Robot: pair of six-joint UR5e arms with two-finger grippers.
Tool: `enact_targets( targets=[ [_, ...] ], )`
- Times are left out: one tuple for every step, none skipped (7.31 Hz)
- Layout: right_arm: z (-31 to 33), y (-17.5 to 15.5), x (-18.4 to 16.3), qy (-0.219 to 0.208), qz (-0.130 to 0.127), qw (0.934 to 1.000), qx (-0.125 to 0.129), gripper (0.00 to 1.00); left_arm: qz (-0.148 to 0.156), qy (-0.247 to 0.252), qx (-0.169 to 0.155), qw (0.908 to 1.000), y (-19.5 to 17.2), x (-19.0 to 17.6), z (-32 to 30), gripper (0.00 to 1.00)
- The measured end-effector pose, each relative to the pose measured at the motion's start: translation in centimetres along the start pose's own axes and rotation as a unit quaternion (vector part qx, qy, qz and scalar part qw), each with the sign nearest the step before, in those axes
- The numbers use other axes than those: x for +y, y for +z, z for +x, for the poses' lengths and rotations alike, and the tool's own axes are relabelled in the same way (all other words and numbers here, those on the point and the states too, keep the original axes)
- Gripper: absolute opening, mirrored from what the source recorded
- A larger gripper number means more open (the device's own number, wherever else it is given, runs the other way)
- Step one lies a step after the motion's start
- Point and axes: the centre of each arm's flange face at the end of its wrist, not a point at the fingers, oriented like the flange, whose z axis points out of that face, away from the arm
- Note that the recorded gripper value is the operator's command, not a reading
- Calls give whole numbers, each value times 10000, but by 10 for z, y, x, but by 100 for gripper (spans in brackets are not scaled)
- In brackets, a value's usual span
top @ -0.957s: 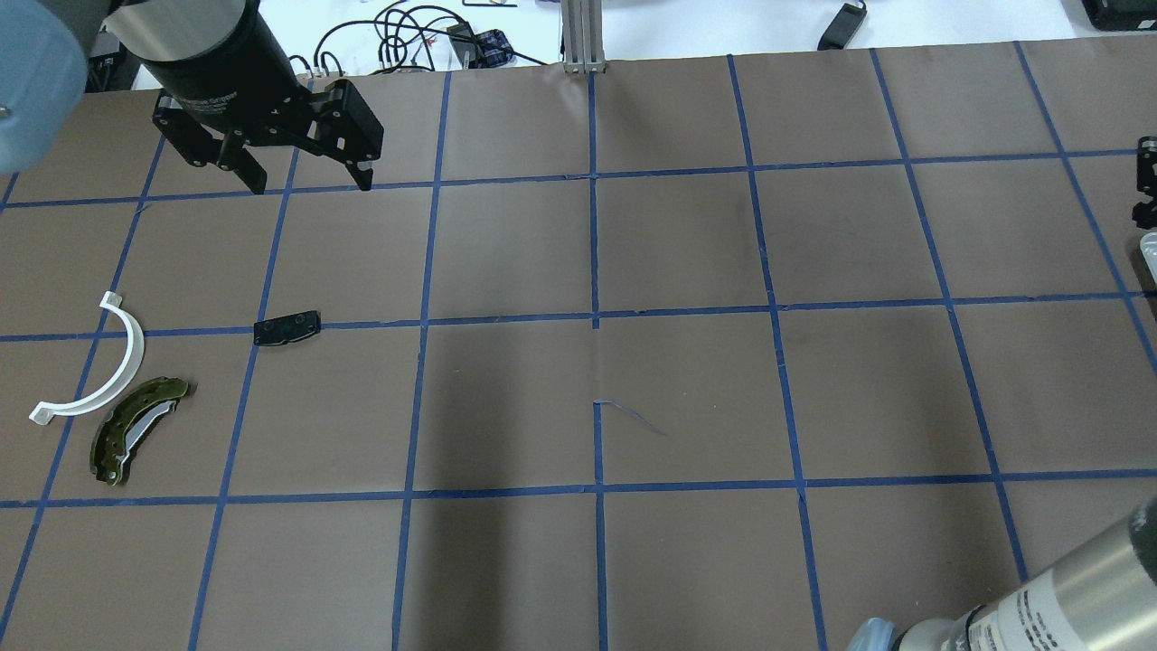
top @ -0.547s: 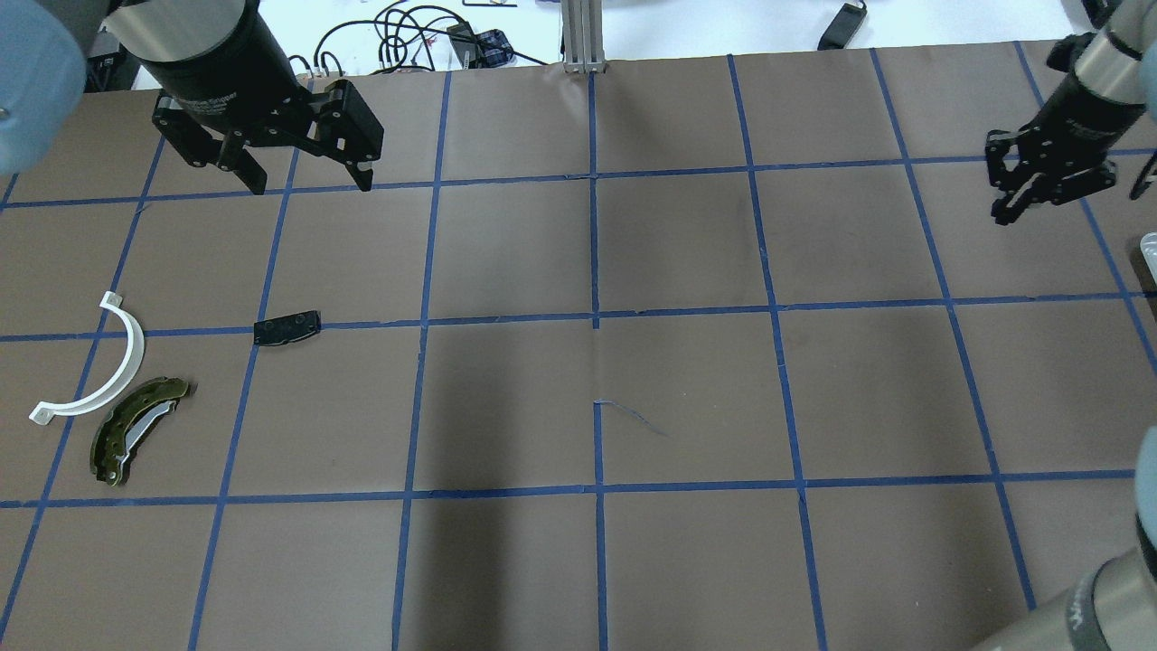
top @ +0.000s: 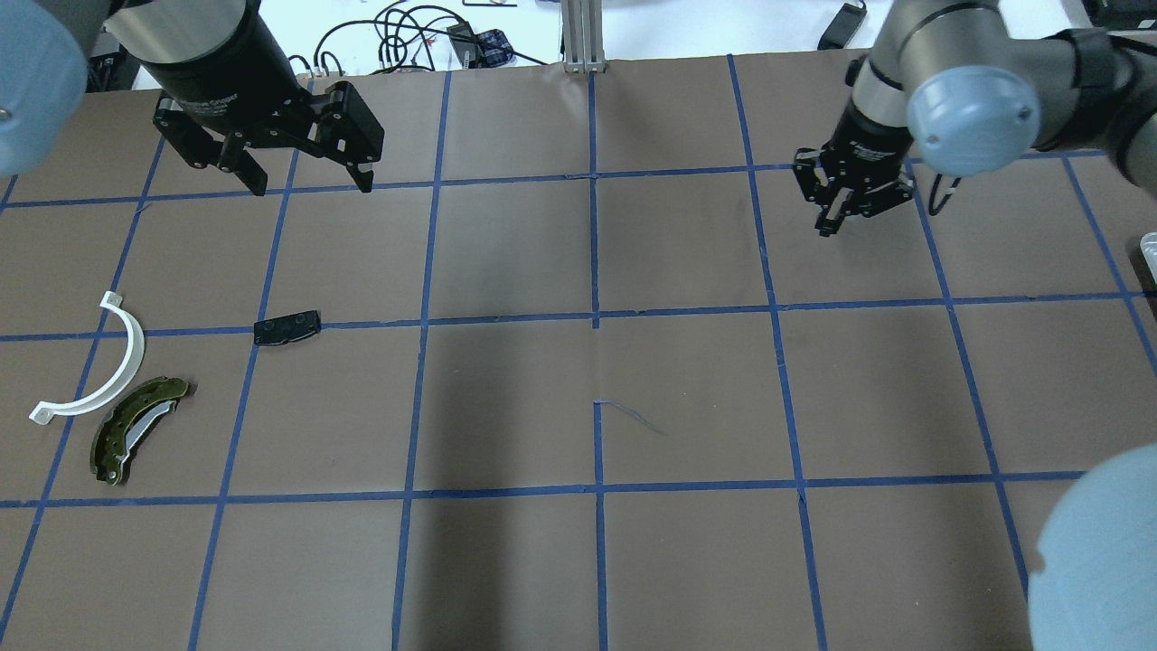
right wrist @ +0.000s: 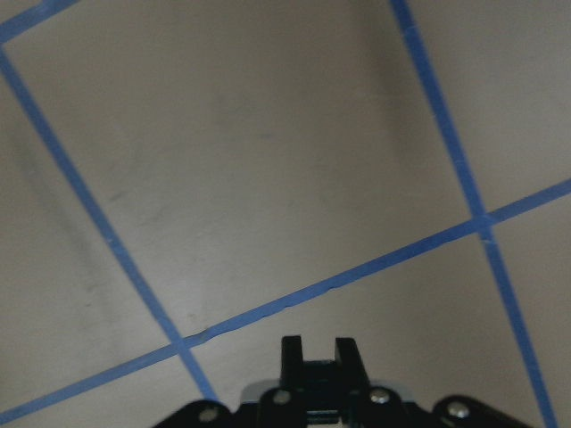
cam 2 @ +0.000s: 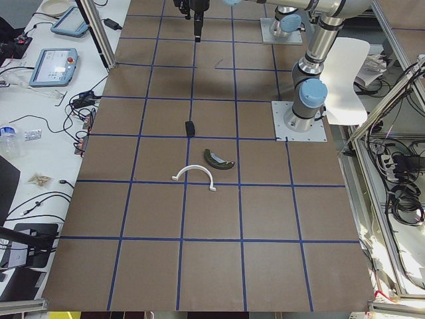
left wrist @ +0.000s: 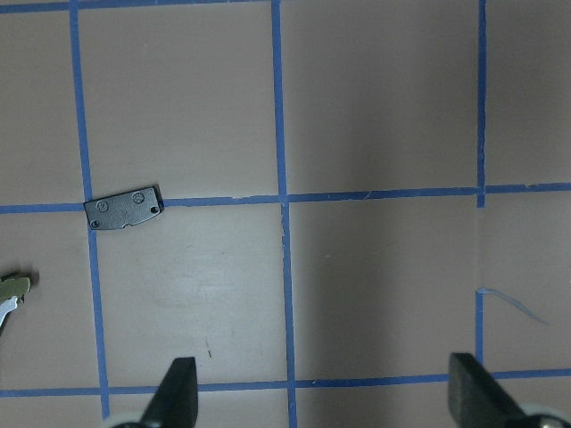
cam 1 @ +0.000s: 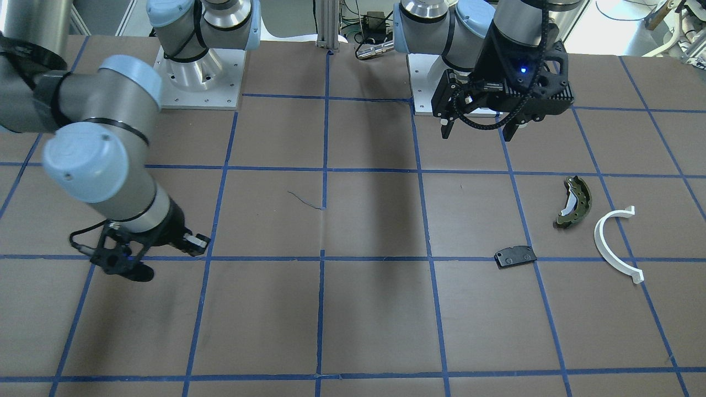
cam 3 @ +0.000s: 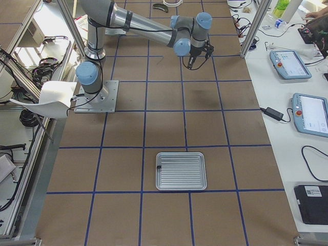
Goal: Place bearing gear from tray to pile
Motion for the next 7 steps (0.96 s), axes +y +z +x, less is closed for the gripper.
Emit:
enact_targets(
  targets=[
    [-36,5,26,-87,-8,10000,14,0,1,-1,-2,10000,0,0,0,100],
    [-73,13,57,-131,4,9999,24,0,-2,-3,-3,10000,0,0,0,100],
    [-106,24,87,-123,64,9999,-2,0,-6,-1,-4,10000,0,0,0,100],
    [-134,42,115,-105,136,9998,-52,0,-8,-1,-4,10000,1,0,0,100],
    [-158,63,140,-78,199,9997,-111,0,-6,-2,-4,10000,1,0,0,100],
    [-179,85,164,-104,227,9996,-144,0,-4,-1,-4,10000,1,0,0,100],
    [-195,107,183,-196,183,9996,-99,0,-4,-1,-4,10000,1,0,0,100]
  ],
)
